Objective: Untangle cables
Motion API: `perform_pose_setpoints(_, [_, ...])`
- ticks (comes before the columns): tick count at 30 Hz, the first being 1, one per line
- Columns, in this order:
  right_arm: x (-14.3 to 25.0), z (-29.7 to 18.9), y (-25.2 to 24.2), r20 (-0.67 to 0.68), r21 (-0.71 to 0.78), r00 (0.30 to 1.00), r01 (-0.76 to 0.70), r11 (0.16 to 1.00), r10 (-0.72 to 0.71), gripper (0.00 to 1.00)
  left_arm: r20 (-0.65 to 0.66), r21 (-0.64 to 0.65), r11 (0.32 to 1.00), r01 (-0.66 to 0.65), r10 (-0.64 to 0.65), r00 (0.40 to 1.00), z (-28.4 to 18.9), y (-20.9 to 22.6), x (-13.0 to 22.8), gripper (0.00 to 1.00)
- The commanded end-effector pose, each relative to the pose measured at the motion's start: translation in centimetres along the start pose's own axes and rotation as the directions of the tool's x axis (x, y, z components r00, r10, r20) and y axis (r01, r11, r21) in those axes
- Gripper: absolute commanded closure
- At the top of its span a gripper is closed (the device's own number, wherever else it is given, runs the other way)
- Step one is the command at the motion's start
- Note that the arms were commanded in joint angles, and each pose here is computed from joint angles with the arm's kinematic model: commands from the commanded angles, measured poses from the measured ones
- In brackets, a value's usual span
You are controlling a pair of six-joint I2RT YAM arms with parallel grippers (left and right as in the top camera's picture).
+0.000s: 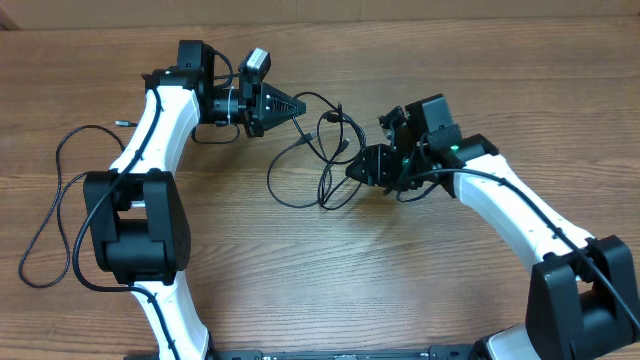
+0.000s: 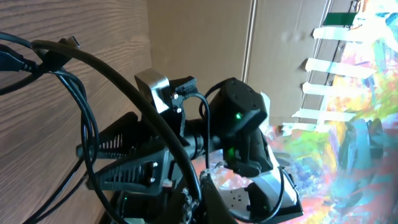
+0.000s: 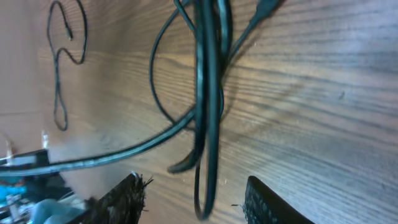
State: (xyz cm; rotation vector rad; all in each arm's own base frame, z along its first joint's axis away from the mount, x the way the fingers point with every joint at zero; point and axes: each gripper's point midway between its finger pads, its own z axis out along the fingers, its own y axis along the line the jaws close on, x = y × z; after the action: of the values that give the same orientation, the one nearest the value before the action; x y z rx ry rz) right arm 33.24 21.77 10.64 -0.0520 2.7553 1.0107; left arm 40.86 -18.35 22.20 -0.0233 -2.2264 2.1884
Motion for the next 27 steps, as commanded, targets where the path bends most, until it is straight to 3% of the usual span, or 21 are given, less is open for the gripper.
perform_pose_setpoints(1, [-0.7, 0.6, -1.0, 0.062, 0.117, 0.998, -0.013, 0.993, 0.005, 0.49, -0.01, 0.028, 0.999, -0.043, 0.044, 0.999, 0.2, -1.3, 0.1, 0.96])
perform_pose_setpoints(5, [-1.3, 1.0, -2.6, 0.12, 0.219, 0.991, -0.083, 0.972, 0.057, 0.49, -0.01, 0.028, 0.999, -0.019, 0.02, 1.0, 0.2, -1.3, 0.1, 0.96])
perform_pose_setpoints(14, [-3.0, 4.1, -3.7, 0.146, 0.204, 0.989, -0.068, 0.977, 0.039, 0.44, -0.01, 0.026, 1.0, -0.012, 0.012, 1.0, 0.2, -1.3, 0.1, 0.96])
perform_pose_setpoints(15, [-3.3, 4.2, -3.9, 0.159, 0.214, 0.987, -0.068, 0.975, 0.034, 0.46, -0.01, 0.025, 1.0, -0.012, 0.012, 1.0, 0.2, -1.3, 0.1, 0.96])
perform_pose_setpoints(17, [-4.0, 3.8, -5.1, 0.199, 0.27, 0.98, -0.083, 0.959, 0.029, 0.6, -0.009, 0.026, 1.0, -0.011, 0.011, 1.0, 0.1, -1.3, 0.0, 0.96])
perform_pose_setpoints(19, [-4.5, 3.0, -6.8, 0.251, 0.34, 0.966, -0.147, 0.929, 0.061, 0.68, -0.009, 0.026, 1.0, -0.011, 0.011, 1.0, 0.1, -1.3, 0.0, 0.96])
perform_pose_setpoints(27, [-4.6, 0.5, -11.4, 0.309, 0.395, 0.927, -0.33, 0.857, 0.215, 0.75, -0.009, 0.026, 1.0, 0.011, -0.011, 1.0, 0.1, -1.3, 0.2, 0.96])
